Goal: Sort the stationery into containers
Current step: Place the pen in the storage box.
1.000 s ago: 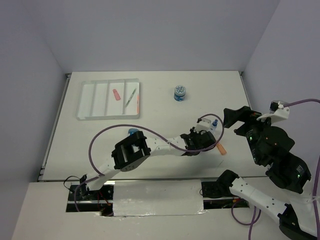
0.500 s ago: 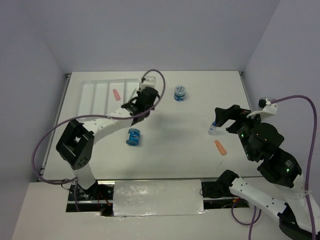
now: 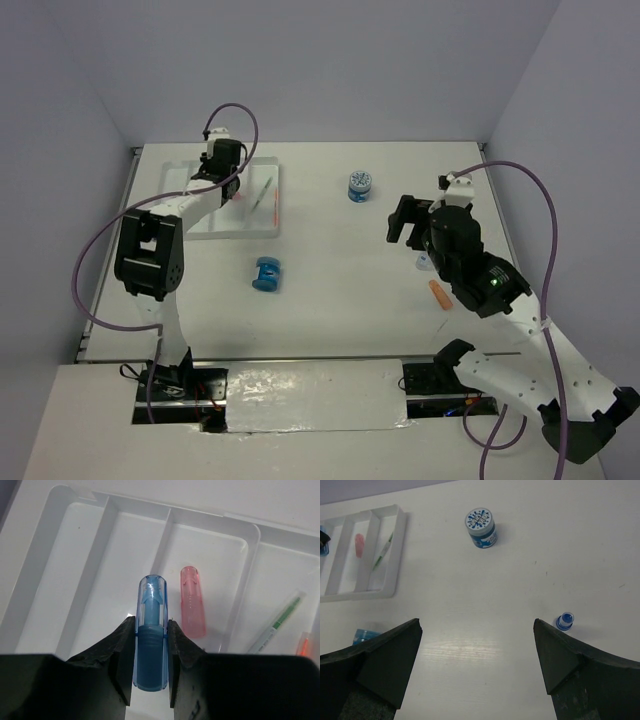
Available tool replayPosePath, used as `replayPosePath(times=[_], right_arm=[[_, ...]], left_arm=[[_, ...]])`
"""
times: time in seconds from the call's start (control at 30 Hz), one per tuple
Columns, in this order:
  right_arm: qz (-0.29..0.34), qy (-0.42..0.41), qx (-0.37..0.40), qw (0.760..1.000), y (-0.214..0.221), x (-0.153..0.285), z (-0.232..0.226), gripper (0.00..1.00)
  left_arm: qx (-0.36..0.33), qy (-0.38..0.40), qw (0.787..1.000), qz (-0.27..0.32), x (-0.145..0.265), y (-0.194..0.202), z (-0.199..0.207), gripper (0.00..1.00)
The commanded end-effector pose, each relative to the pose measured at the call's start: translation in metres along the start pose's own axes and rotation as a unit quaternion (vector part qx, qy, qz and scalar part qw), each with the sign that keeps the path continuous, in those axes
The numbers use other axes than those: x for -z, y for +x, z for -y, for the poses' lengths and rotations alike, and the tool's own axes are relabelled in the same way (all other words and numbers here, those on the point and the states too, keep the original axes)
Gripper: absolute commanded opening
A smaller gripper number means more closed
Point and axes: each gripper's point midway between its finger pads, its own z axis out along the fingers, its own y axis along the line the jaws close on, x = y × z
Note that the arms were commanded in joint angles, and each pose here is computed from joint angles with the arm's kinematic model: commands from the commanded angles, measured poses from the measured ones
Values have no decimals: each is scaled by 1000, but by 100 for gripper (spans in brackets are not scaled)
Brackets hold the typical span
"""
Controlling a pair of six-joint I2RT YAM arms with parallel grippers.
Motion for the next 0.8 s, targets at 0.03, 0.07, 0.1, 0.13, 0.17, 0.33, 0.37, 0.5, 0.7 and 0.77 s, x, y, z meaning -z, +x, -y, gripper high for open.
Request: replayPosePath(times=[0.03,0.07,0.1,0.13,0.17,0.33,0.37,0.5,0.7,0.77], right_arm=[[11,-36,-19,999,-8,-11,-13,100],[9,-38,-19,999,-7,-13,-14,100],[8,-42,-20,999,-7,-14,-15,100],[4,-44,-20,999,-6,-17,-17,100],[1,-45,-20,999,-6,-18,-18,100],[-14,-36,-23,999,1,-29,-13,100],[-15,-31,-25,999,1,-32,-9,100],[-37,3,-60,998,10,-47,17,100],[-27,87,-141,986,17,-57,79,100],[-2,121,-161,979,10,-53,99,100]], left_arm=[[6,20,1000,-12,-21,6,4,22],[4,23,1000,-16,-24,9,4,26],[3,23,1000,-18,-27,12,5,31],[1,29,999,-23,-29,18,8,41],[-1,35,999,-24,-30,20,9,51],[6,40,999,-23,-28,14,11,79],[11,36,999,-23,-26,12,9,84],[34,21,999,-27,-1,-3,-6,96],[76,65,993,-63,76,15,-9,99],[83,68,993,-56,104,19,-12,99]])
